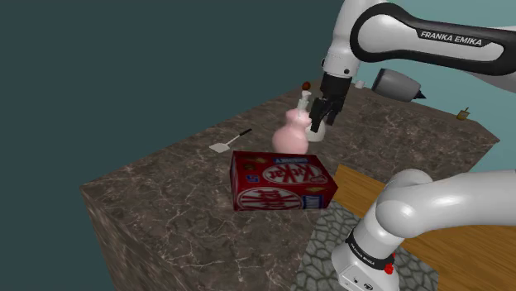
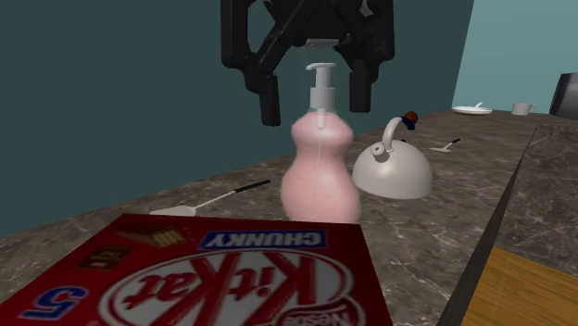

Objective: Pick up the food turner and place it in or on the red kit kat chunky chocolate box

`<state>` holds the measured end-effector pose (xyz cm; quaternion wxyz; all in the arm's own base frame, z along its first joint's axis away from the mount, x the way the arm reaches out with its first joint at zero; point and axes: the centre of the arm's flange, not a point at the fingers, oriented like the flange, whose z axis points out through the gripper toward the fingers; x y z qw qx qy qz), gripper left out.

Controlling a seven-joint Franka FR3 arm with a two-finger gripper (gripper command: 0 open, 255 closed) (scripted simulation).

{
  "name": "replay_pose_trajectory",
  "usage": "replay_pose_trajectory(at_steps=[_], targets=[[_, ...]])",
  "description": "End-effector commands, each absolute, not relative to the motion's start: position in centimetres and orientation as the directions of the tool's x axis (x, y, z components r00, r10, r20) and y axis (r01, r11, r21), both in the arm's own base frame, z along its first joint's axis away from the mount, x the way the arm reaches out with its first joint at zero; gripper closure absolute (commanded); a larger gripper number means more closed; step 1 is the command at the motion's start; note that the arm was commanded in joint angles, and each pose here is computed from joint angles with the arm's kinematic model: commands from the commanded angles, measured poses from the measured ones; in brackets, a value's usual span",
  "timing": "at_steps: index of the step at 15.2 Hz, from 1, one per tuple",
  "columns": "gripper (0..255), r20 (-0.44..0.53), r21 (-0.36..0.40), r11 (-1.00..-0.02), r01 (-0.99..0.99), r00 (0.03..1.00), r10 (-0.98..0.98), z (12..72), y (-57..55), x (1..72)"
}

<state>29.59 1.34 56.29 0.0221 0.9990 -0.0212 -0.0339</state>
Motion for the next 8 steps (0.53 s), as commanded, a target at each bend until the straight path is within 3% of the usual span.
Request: replay_pose_trajectory(at_steps=[1,8], targets=[[0,-0.067,0.046,-0.998,-0.041,0.997,-0.044,56.3,1.3,29.6],[0,-0.035,0.051,-0.947,-0.318,0.947,-0.320,51.9,5.5,36.2]])
